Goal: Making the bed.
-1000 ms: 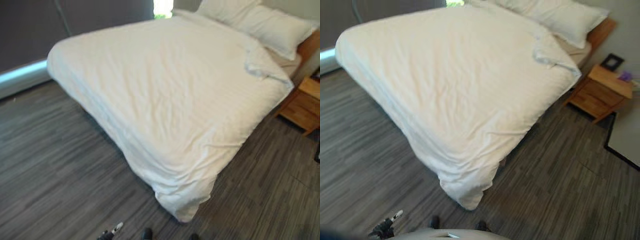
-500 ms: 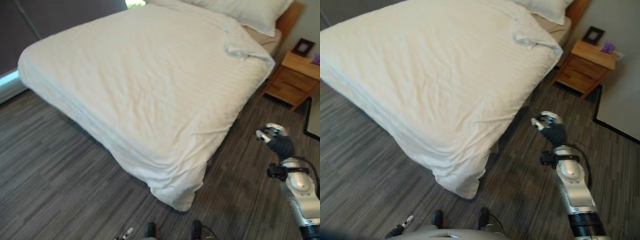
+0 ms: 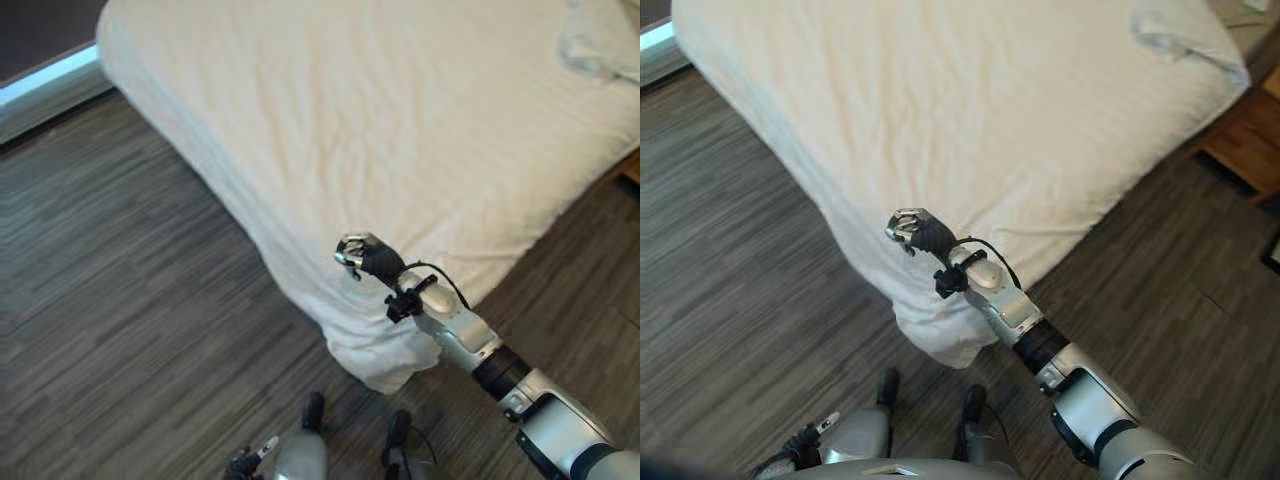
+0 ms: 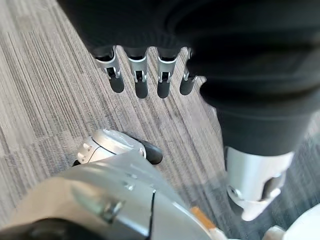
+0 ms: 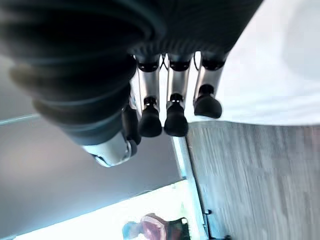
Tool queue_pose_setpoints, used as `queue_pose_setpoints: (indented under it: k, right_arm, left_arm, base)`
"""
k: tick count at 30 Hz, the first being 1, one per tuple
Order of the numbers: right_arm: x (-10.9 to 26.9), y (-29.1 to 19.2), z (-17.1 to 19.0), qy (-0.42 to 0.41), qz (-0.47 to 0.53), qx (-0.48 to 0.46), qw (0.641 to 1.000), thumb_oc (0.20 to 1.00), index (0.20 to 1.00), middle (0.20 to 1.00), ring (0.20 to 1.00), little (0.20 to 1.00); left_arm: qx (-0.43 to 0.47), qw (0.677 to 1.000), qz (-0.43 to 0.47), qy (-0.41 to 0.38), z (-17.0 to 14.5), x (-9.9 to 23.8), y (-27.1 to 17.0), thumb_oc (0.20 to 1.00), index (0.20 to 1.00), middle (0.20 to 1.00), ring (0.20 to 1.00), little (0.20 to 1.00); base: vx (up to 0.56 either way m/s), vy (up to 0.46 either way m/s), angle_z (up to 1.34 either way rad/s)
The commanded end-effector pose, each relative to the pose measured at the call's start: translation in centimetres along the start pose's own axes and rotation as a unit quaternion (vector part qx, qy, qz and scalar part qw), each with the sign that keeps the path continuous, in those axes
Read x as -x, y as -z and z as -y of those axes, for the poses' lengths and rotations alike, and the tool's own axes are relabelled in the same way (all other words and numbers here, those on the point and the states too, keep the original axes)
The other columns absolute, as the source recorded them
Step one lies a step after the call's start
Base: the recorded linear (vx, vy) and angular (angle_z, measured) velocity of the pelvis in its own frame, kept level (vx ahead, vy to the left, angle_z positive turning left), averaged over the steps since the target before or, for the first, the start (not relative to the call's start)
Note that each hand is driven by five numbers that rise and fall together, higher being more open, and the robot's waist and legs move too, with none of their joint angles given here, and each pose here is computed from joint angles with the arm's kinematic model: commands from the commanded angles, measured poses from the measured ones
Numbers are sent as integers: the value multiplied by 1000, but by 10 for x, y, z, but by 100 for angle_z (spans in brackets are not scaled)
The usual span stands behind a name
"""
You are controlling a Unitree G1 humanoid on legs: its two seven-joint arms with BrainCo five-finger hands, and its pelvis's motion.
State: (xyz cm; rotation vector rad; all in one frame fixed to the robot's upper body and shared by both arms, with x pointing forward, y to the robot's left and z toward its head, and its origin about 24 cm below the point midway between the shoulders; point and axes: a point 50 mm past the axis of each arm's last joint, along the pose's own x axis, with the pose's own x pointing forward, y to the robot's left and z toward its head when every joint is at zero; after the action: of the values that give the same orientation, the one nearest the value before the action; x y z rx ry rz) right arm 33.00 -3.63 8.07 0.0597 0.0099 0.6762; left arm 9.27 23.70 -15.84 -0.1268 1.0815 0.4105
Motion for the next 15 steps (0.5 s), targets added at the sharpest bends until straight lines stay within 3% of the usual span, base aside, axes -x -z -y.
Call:
queue_pose_setpoints:
  k: [1, 5, 7, 8, 9, 12, 15]
  right_arm:
    - [10, 12, 26, 90, -9, -48, 995, 200, 200, 200, 200, 200]
    - [44, 83, 43, 180, -134, -97, 970, 200, 200, 200, 200, 200]
    - [78, 125, 48, 235, -208, -130, 941, 200, 200, 200, 200, 200]
    - [115, 157, 49, 273, -268, -155, 911, 200, 200, 200, 200, 200]
    - [115, 157, 49, 273, -268, -156, 911, 200, 200, 200, 200, 200]
    - [183, 199, 49, 344, -361, -189, 846, 200, 200, 200, 200, 200]
    - [282, 230, 40, 451, -448, -239, 734, 200, 200, 200, 200, 200]
  left_arm:
    - [5, 1000, -7, -13, 4, -3, -4, 1000, 1000, 1000, 1000, 1000]
    - [12, 1000, -10, -14, 4, -3, -6, 1000, 1000, 1000, 1000, 1000]
    - [16, 1000, -11, -20, 2, -4, -7, 1000, 1000, 1000, 1000, 1000]
    - [21, 1000, -6, -22, 1, -4, -10, 1000, 1000, 1000, 1000, 1000]
    - [21, 1000, -6, -22, 1, -4, -10, 1000, 1000, 1000, 1000, 1000]
    - [26, 999, 0, -21, 1, -4, -12, 1000, 1000, 1000, 1000, 1000]
    - [22, 1000, -1, -11, 4, -4, -8, 1000, 1000, 1000, 1000, 1000]
  base:
    - [-21, 34, 12]
    - [-9, 15, 3]
    - [0, 34, -2]
    - [1, 27, -4]
    - [3, 26, -3]
    - [13, 18, 7]
    - [39, 15, 6]
